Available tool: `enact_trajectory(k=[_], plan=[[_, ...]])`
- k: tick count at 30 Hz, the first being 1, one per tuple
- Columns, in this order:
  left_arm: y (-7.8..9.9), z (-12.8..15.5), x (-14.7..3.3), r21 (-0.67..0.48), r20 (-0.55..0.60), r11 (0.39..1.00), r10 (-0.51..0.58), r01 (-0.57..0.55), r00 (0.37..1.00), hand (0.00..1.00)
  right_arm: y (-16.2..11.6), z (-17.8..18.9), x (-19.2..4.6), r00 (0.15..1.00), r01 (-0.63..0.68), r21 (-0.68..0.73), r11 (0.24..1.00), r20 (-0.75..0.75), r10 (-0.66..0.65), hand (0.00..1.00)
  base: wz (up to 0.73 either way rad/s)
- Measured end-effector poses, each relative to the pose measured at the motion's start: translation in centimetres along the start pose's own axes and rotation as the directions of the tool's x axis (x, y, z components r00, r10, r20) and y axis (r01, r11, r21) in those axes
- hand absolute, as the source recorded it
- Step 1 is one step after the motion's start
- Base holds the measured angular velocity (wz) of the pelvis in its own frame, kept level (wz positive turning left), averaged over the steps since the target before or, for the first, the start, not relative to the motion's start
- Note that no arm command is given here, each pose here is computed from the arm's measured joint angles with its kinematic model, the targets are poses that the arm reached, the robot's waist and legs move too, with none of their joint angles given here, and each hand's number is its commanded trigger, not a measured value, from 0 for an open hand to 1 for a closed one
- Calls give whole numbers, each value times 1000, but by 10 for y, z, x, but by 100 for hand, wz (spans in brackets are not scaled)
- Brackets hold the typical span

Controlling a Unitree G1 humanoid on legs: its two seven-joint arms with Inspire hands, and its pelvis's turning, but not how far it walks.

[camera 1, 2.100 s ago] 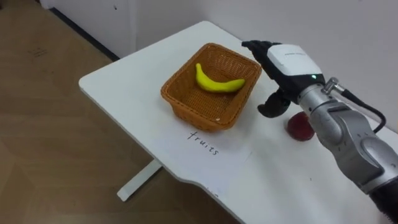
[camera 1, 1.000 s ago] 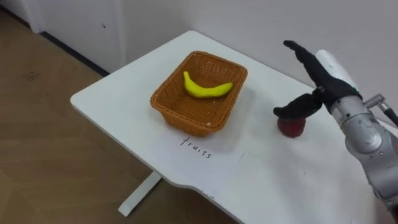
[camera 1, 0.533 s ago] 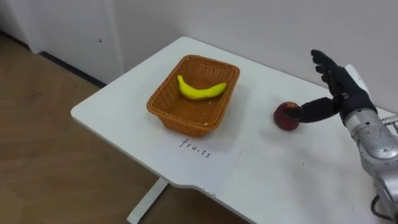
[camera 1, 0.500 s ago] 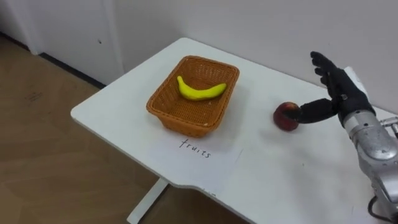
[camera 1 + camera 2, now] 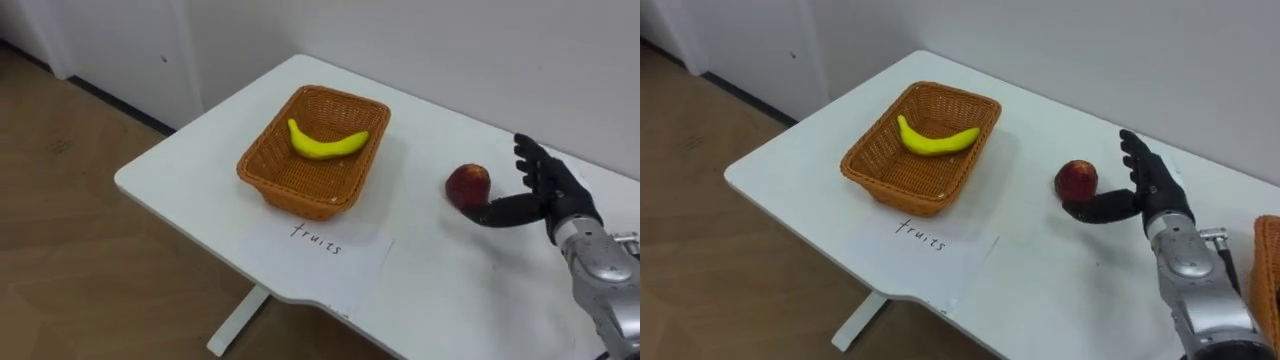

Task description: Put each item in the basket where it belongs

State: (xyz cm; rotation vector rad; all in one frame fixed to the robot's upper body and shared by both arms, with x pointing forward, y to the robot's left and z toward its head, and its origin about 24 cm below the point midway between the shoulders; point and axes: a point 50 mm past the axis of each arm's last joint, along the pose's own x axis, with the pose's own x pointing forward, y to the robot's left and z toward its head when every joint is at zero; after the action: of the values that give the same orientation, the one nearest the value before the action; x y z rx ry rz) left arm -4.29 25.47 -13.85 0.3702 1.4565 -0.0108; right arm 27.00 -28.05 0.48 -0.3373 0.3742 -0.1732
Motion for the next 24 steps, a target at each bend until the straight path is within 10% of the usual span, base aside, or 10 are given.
enact_trajectory(k=[24], plan=[[8, 28, 5, -10, 86, 1000, -2, 3, 996, 0, -13, 18, 28, 995, 94, 36, 995, -40, -93, 0, 0]])
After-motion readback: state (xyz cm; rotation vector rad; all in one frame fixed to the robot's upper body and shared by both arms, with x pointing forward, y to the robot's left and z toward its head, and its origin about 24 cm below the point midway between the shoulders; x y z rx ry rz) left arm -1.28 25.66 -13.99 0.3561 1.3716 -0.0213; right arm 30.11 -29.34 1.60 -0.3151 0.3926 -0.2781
